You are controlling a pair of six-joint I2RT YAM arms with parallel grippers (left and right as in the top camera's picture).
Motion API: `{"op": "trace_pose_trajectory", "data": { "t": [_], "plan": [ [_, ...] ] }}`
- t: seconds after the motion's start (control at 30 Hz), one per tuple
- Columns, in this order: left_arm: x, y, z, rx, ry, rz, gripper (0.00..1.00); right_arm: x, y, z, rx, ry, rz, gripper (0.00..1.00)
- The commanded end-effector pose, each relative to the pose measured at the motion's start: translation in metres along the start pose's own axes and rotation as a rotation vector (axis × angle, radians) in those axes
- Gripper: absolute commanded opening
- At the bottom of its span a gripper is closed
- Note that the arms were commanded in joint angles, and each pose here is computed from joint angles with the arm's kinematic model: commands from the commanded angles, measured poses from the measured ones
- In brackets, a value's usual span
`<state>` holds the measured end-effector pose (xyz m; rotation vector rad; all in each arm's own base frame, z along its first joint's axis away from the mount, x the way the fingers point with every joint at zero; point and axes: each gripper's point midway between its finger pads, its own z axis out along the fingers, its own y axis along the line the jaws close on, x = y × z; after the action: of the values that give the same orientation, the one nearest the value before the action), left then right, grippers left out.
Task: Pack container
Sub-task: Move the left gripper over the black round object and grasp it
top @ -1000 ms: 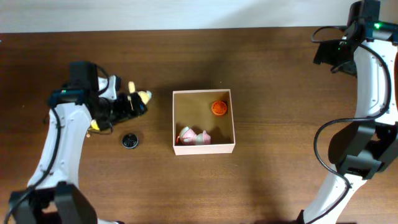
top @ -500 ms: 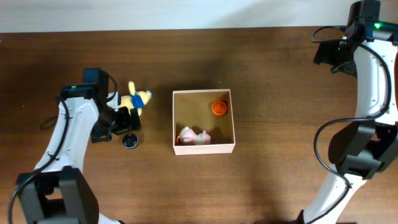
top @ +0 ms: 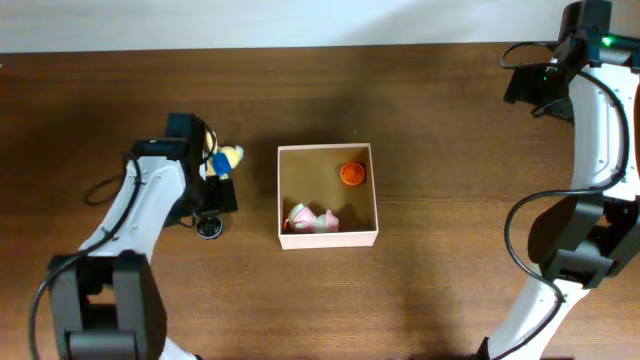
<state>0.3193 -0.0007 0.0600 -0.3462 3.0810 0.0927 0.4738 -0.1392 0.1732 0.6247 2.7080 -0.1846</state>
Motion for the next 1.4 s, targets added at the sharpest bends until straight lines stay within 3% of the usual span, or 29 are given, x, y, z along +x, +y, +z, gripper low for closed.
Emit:
{"op": "trace_pose_trajectory", "data": {
  "t": [0.0,0.63,0.77,0.8,0.93,1.07,1.2,1.37],
  "plan": [
    [0.006,0.004,0.015,-0.030,0.038,-0.041,0.99,-0.001,0.000,-0.006,-0.001,-0.013,0.013,0.99],
    [0.019,-0.008,0.060,0.021,0.127,-0.024,0.98,-0.001,0.000,-0.006,-0.001,-0.013,0.013,0.99],
    [0.020,-0.008,0.060,0.020,0.130,-0.024,0.89,-0.001,0.000,-0.006,-0.001,-0.013,0.013,0.99],
    [0.021,-0.008,0.060,0.019,0.131,-0.024,0.82,-0.001,0.000,-0.006,-0.001,-0.013,0.013,0.99],
    [0.024,-0.007,0.065,0.018,0.132,-0.024,0.69,-0.001,0.000,-0.006,-0.001,-0.013,0.013,0.99],
    [0.024,-0.007,0.071,0.018,0.120,-0.025,0.60,-0.001,0.000,-0.006,-0.001,-0.013,0.013,0.99],
    [0.023,-0.007,0.074,0.018,0.105,-0.025,0.54,-0.001,0.000,-0.006,-0.001,-0.013,0.013,0.99],
    [0.012,-0.008,0.075,0.023,0.061,-0.027,0.53,-0.001,0.000,-0.006,-0.001,-0.013,0.013,0.99]
  ]
}}
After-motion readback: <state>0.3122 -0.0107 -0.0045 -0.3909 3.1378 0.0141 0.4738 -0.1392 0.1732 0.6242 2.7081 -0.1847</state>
